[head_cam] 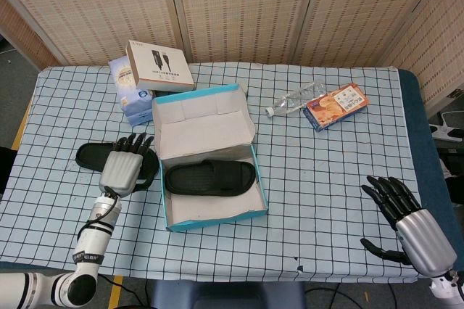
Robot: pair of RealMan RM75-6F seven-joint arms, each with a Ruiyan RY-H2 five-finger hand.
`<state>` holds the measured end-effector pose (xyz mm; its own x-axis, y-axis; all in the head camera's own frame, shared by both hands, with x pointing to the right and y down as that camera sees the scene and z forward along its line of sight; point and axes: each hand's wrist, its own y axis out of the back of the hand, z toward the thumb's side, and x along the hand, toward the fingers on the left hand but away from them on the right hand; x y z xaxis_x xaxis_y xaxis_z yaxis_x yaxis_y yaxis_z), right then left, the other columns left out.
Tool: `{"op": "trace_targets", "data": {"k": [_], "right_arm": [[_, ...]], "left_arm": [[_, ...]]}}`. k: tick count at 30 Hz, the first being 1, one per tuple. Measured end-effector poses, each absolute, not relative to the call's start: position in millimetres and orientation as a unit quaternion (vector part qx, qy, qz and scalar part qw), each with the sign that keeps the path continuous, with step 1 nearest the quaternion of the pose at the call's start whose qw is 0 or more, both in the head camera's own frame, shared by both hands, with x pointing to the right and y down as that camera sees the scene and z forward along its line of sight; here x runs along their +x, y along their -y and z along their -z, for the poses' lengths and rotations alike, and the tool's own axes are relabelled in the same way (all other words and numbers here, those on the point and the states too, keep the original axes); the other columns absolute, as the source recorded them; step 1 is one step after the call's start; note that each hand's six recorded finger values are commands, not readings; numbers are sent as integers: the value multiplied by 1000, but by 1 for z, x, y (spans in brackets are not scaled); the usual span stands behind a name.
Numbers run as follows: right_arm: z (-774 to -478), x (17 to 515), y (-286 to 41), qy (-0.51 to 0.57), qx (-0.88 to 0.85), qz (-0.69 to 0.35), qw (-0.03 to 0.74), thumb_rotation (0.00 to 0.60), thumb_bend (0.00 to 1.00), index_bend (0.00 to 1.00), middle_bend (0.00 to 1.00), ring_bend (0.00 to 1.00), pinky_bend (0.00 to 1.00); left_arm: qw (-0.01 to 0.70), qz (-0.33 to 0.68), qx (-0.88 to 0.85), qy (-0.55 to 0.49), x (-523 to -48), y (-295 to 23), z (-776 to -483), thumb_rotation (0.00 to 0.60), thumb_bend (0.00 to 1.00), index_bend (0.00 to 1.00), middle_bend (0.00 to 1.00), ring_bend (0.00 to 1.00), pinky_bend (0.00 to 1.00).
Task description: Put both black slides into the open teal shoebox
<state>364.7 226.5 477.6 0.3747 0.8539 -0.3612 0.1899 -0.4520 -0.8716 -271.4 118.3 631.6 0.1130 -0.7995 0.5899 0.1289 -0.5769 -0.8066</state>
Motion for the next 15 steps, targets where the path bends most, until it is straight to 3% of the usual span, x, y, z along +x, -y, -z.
{"op": "trace_targets", "data": {"k": [5, 15], "right_arm": [[-467, 355, -231, 346, -733, -433, 394, 527, 139, 0, 0, 0, 0], [-475, 355, -234, 338, -732, -447, 388, 527, 139, 0, 0, 0, 0]], "left_arm": [[345, 641, -640, -245, -294, -114, -660, 443, 345, 0, 0, 0, 113], [331, 686, -616, -201, -309, -106, -680, 476, 343, 0, 0, 0, 103]]}}
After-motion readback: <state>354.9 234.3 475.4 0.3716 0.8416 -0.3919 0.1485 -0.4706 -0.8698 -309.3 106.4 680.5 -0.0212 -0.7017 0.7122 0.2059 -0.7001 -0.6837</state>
